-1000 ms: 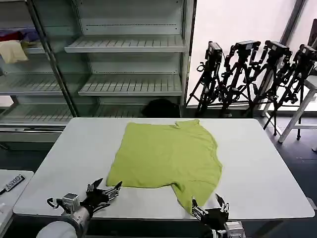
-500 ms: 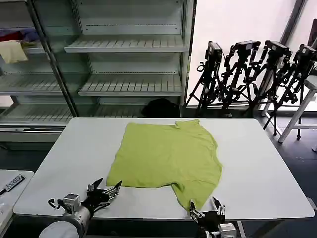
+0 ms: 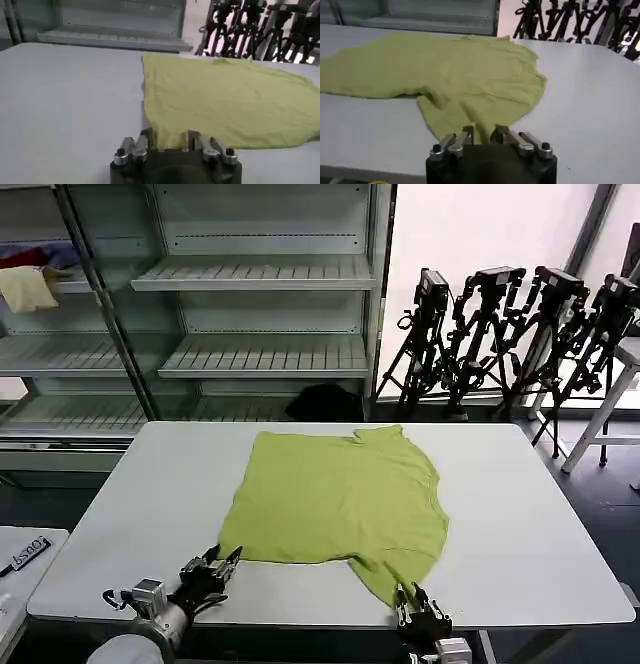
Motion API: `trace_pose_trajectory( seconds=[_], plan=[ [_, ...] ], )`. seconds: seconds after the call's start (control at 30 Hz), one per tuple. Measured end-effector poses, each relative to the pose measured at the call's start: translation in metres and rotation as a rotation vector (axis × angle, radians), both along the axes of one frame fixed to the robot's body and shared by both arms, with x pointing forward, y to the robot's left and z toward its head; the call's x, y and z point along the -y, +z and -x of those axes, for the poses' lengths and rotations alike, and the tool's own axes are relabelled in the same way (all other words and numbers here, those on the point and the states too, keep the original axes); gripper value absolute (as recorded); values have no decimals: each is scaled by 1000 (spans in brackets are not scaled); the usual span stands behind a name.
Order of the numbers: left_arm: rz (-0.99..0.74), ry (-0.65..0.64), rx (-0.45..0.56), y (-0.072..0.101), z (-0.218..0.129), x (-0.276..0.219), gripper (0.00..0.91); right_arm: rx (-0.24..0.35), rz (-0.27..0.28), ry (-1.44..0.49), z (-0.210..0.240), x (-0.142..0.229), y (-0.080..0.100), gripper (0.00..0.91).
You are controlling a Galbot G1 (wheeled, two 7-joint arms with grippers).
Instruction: Fold and organize the clothes.
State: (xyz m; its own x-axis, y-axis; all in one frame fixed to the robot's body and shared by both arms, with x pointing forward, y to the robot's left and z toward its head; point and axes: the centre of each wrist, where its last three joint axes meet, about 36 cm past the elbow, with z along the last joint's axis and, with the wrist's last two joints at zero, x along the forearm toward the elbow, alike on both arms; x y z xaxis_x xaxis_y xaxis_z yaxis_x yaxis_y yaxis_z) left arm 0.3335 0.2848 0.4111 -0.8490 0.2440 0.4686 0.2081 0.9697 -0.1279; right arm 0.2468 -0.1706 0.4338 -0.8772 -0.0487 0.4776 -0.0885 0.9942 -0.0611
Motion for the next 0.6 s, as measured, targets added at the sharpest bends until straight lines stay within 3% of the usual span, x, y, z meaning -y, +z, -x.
trace_pose_trajectory(
  seconds=[0.6],
  plan=[
    [38, -4, 37, 7, 2, 5, 0, 141, -39, -51, -8, 2, 5, 0]
  ],
)
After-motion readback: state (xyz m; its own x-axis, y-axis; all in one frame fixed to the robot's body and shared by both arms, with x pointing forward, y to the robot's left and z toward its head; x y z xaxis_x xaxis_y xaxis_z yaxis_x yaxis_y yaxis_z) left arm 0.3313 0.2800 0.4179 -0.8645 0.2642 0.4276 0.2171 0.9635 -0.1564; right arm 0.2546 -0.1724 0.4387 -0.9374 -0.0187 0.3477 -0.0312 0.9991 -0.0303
